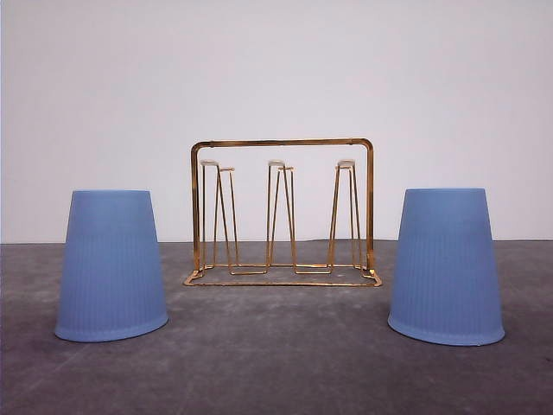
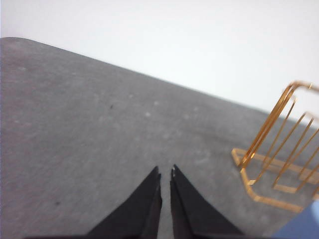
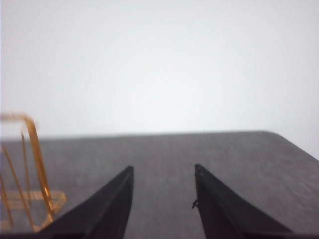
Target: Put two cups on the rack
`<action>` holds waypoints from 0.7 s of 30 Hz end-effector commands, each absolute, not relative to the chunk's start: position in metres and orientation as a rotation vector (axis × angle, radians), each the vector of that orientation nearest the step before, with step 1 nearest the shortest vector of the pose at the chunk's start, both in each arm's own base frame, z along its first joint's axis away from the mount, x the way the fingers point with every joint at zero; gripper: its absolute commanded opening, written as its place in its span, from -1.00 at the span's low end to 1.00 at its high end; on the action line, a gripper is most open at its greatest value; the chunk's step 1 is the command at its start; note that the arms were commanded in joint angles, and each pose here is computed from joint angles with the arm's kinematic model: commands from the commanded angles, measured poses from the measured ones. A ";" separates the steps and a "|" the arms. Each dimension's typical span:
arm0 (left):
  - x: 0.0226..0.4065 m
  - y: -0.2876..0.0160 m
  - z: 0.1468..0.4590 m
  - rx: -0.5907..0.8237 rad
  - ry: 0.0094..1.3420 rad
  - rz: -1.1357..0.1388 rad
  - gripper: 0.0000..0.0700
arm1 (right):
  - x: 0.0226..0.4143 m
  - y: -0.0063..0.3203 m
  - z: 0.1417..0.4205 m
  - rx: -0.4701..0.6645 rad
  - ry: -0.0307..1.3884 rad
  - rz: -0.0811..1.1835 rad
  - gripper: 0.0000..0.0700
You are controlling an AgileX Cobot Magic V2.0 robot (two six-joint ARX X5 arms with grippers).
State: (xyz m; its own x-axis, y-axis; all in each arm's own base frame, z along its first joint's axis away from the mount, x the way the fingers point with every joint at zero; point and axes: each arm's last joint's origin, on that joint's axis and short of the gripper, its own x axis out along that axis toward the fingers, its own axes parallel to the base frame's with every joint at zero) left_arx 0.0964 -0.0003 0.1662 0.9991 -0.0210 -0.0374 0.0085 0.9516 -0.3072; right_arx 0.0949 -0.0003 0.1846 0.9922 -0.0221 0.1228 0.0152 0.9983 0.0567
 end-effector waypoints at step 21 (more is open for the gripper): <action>0.066 -0.002 0.290 -0.358 0.162 -0.035 -0.97 | 0.057 0.001 0.281 0.378 -0.128 0.052 -0.99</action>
State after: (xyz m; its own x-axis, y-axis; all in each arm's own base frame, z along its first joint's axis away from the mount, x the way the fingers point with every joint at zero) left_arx 0.0671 -0.0014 0.2836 0.9888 -0.0544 -0.1388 -0.0030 0.9238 -0.3829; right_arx 0.0593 0.0007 0.2771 0.9854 0.0184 0.1690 -0.0785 0.9309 0.3568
